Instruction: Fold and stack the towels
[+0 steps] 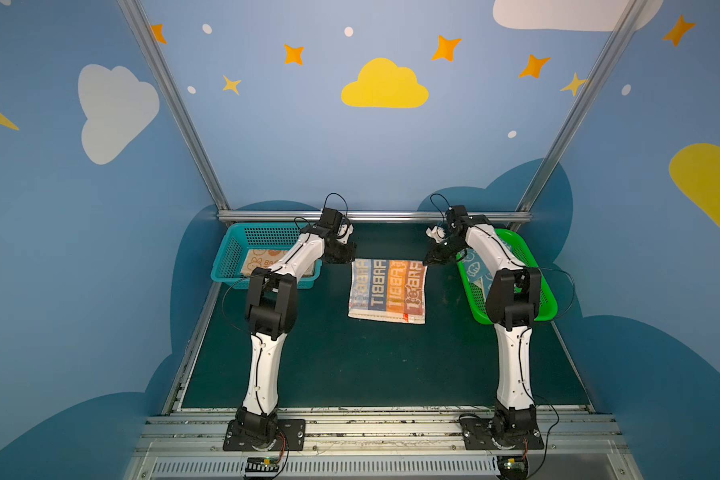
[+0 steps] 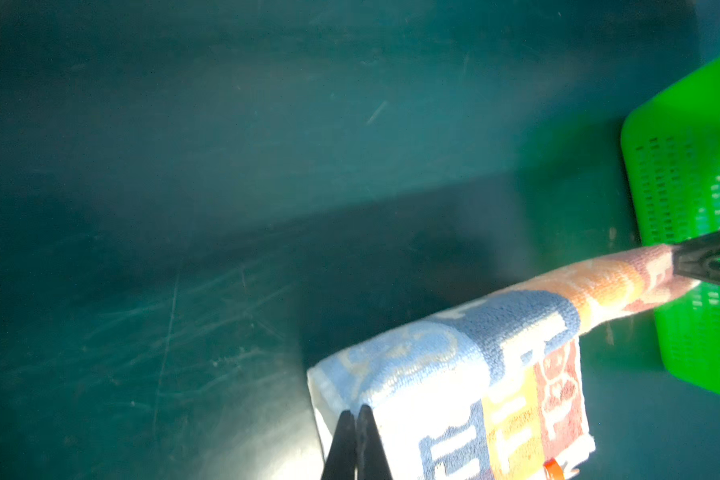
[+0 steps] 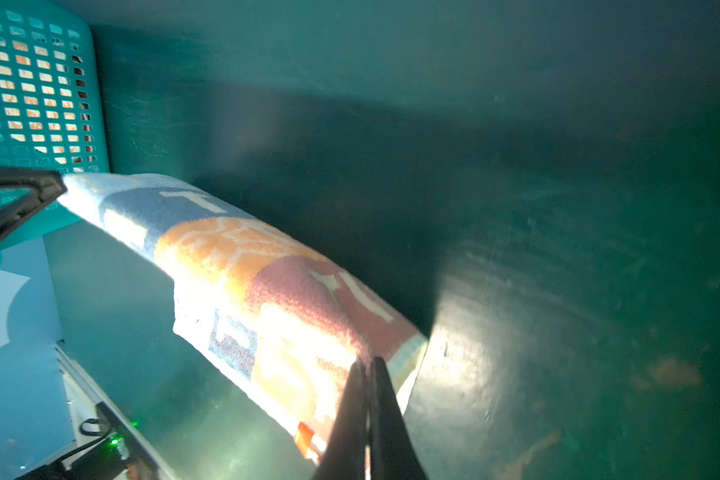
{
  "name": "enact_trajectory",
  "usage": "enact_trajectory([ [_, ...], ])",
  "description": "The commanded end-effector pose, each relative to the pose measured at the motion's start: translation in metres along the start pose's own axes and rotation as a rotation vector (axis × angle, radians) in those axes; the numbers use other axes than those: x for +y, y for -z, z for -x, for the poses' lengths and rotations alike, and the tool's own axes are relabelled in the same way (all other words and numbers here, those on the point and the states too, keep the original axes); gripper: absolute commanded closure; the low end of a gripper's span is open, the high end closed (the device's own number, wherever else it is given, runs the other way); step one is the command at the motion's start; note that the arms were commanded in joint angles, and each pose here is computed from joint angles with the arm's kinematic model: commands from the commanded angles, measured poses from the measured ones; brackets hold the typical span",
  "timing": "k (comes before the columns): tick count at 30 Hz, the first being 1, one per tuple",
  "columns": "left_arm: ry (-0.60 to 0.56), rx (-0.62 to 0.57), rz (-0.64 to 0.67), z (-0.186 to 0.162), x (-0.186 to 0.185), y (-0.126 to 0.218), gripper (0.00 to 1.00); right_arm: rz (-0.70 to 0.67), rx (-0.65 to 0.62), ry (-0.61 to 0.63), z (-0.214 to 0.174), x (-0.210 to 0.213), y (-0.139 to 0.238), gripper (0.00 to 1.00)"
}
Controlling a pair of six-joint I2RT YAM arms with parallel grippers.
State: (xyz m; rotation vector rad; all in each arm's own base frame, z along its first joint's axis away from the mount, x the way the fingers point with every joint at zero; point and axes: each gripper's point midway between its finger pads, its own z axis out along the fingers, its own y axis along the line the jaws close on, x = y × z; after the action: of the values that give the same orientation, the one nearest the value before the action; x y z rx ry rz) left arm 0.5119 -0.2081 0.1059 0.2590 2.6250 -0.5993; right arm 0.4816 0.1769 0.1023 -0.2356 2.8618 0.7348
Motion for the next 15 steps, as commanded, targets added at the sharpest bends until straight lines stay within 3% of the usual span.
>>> enact_trajectory([
  [1, -0.027, -0.065, 0.001, 0.005, -0.008, 0.020, 0.97, -0.035, 0.018, -0.063, -0.020, 0.007, 0.018, 1.00],
  [15, 0.029, -0.044, -0.001, -0.059, -0.011, 0.036, 0.97, -0.039, 0.106, -0.177, -0.096, 0.015, 0.019, 1.00],
])
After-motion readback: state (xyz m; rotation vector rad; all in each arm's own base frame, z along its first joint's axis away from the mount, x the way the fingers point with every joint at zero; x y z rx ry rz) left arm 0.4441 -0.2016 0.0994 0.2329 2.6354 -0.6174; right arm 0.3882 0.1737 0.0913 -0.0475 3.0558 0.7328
